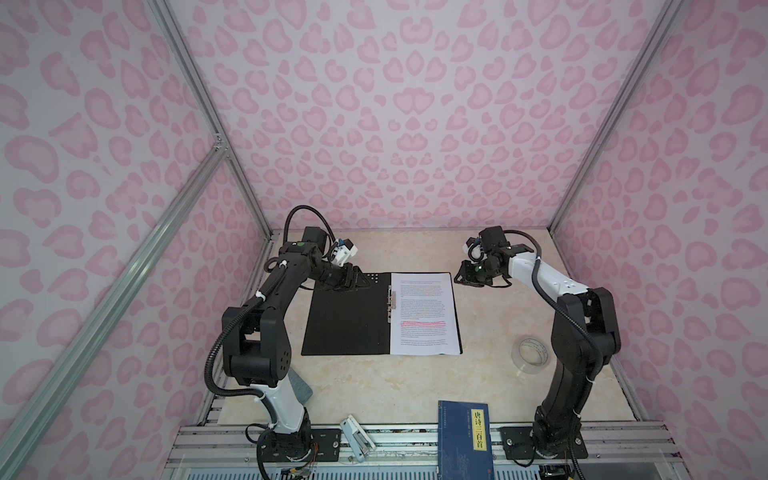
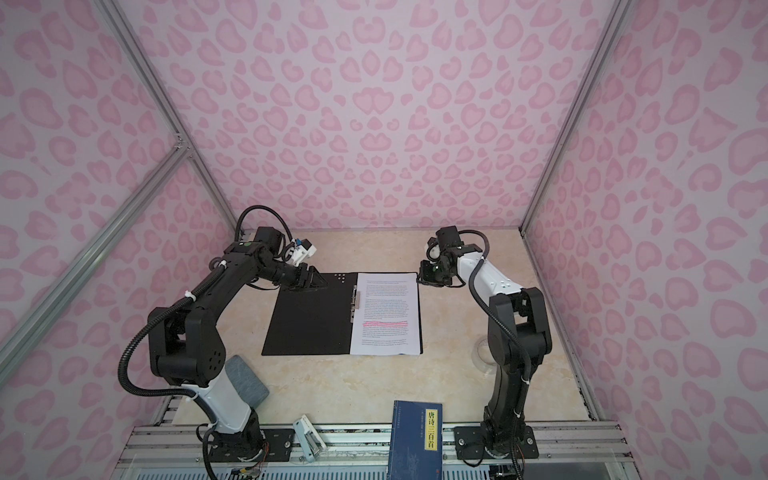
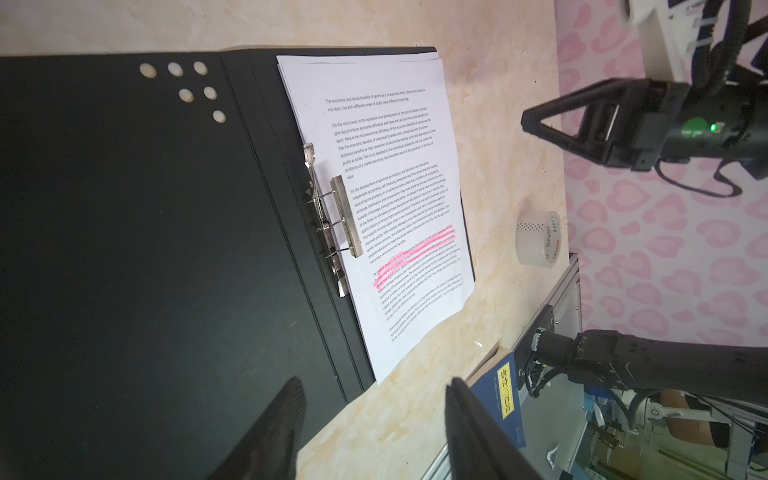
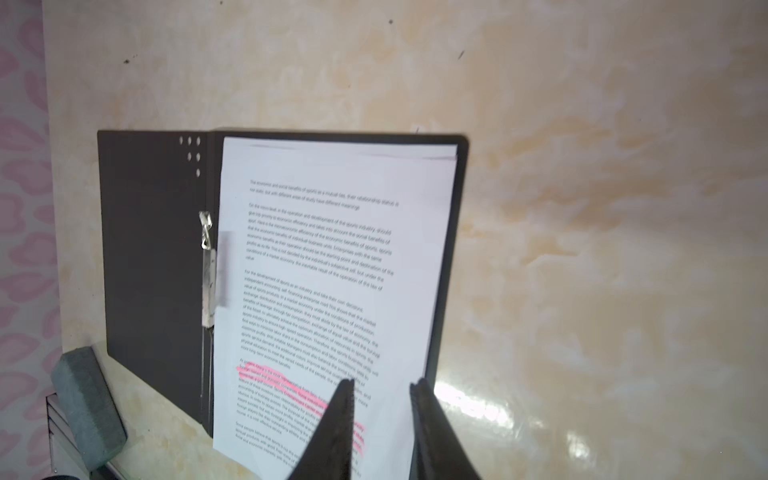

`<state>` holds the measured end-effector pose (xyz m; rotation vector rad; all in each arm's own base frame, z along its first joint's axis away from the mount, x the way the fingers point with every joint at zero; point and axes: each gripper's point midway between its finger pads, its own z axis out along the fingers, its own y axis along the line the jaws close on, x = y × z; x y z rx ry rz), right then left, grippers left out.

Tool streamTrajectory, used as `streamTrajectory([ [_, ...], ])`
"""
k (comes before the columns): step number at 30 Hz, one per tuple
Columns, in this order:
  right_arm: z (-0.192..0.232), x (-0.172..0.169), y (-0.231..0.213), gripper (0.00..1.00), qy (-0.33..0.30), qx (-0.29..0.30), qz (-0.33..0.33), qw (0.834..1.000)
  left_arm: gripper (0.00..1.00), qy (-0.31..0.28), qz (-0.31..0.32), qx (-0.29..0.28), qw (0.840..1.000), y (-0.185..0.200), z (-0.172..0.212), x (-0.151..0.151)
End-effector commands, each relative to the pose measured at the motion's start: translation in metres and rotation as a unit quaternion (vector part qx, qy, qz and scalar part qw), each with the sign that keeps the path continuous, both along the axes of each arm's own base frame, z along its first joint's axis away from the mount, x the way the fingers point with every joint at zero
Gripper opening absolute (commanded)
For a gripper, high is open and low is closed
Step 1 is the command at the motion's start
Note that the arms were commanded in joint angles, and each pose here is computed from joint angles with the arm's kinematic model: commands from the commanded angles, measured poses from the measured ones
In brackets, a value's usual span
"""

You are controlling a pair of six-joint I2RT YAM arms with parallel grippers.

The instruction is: Put the files into the folder

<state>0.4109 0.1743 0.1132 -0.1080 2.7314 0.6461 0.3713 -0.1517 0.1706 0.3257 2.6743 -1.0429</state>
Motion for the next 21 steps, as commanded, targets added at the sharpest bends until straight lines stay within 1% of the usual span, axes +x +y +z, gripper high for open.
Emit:
streamTrajectory([
  [1, -0.008, -0.04, 0.003, 0.19, 0.011, -0.049, 0.023, 0.998, 0.58, -0.013, -0.003, 0.009, 1.0, 0.003, 0.004, -0.003],
  [3, -0.01, -0.071, 0.012, 0.18, 0.016, -0.059, 0.043, 0.997, 0.58, -0.017, -0.004, 0.016, 1.0, 0.005, 0.003, -0.003],
  [6, -0.015, -0.119, 0.022, 0.15, 0.015, -0.099, 0.069, 0.993, 0.58, -0.023, -0.004, 0.026, 0.999, 0.007, 0.002, -0.004],
  [10, -0.022, -0.166, 0.041, 0.12, 0.006, -0.111, 0.101, 0.989, 0.58, -0.024, -0.004, 0.03, 0.999, 0.008, 0.001, -0.004],
  [14, -0.038, -0.189, 0.051, 0.11, 0.0, -0.134, 0.102, 0.986, 0.58, -0.018, -0.002, 0.028, 0.999, 0.008, -0.003, -0.004],
  [17, -0.048, -0.197, 0.06, 0.1, -0.005, -0.143, 0.098, 0.985, 0.58, -0.018, -0.001, 0.029, 0.999, 0.008, -0.004, -0.005],
  [21, -0.065, -0.202, 0.069, 0.1, 0.006, -0.152, 0.105, 0.983, 0.58, -0.016, -0.002, 0.028, 0.999, 0.008, -0.006, -0.006],
])
